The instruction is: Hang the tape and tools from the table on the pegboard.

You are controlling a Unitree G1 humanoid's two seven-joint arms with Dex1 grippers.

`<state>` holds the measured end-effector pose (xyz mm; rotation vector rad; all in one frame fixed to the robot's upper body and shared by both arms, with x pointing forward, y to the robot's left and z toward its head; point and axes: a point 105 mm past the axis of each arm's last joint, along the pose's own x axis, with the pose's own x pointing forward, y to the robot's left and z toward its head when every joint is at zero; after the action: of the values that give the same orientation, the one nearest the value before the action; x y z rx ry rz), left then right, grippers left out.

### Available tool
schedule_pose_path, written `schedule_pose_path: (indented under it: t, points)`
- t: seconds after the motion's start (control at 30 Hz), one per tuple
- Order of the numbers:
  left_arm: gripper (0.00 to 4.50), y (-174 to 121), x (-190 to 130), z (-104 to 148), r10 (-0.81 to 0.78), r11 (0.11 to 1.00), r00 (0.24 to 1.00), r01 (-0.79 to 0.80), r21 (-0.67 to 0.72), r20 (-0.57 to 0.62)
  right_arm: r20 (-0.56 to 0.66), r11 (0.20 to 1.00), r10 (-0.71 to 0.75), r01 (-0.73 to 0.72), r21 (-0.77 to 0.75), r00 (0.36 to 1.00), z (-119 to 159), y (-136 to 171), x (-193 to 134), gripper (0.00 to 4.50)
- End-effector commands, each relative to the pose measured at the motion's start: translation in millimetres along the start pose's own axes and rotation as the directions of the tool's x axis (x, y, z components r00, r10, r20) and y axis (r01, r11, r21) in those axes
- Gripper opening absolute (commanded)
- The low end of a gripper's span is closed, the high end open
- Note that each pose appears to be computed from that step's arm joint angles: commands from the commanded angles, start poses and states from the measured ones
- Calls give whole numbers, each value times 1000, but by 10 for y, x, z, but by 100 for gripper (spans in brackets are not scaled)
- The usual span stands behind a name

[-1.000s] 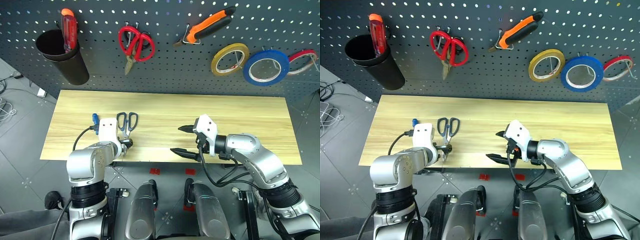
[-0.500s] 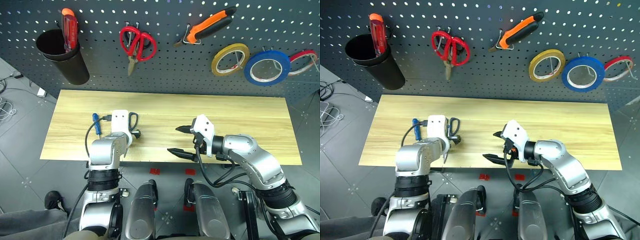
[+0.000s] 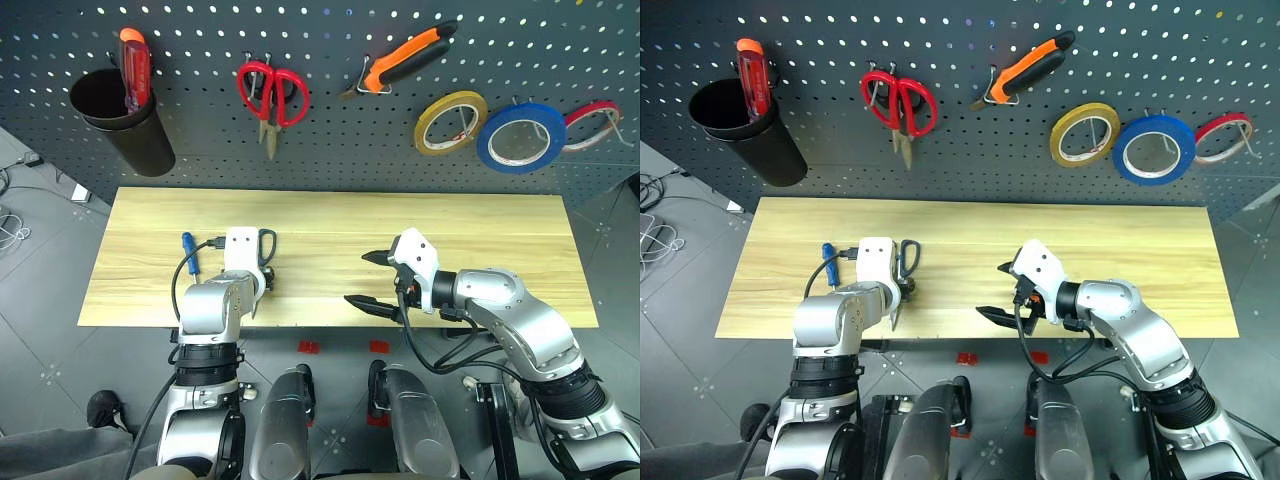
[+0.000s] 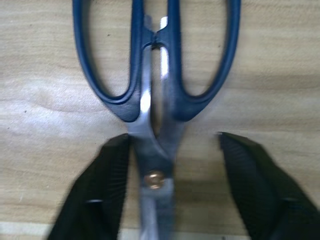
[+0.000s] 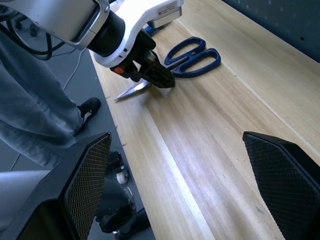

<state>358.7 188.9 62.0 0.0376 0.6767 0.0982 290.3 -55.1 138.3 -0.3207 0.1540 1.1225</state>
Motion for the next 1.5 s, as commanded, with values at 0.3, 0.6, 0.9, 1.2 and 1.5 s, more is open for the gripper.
schedule_pose_path:
  t: [0.3,0.6,0.9,1.2,1.5]
  points:
    - [82,-33,-220,436,-43,984,939,-18,175,342,50,999,-15,17,-35,999,131,-36,-20,450]
    - [24,-457,-1257,973,-407,901,493,81,426,769,262,997,49,-33,-65,964,759,-79,-266,450]
    - [24,-518,-1570,1060,-465,864,280,-65,500,840,291,987,84,-40,-155,953,1019,-163,-400,450]
    - [24,-333,-1700,1309,-329,917,174,-177,358,928,462,989,39,32,-145,886,1460,-363,-595,450]
    - [24,-313,-1656,1244,-267,953,245,-75,293,932,454,985,21,58,-160,891,1448,-454,-584,450]
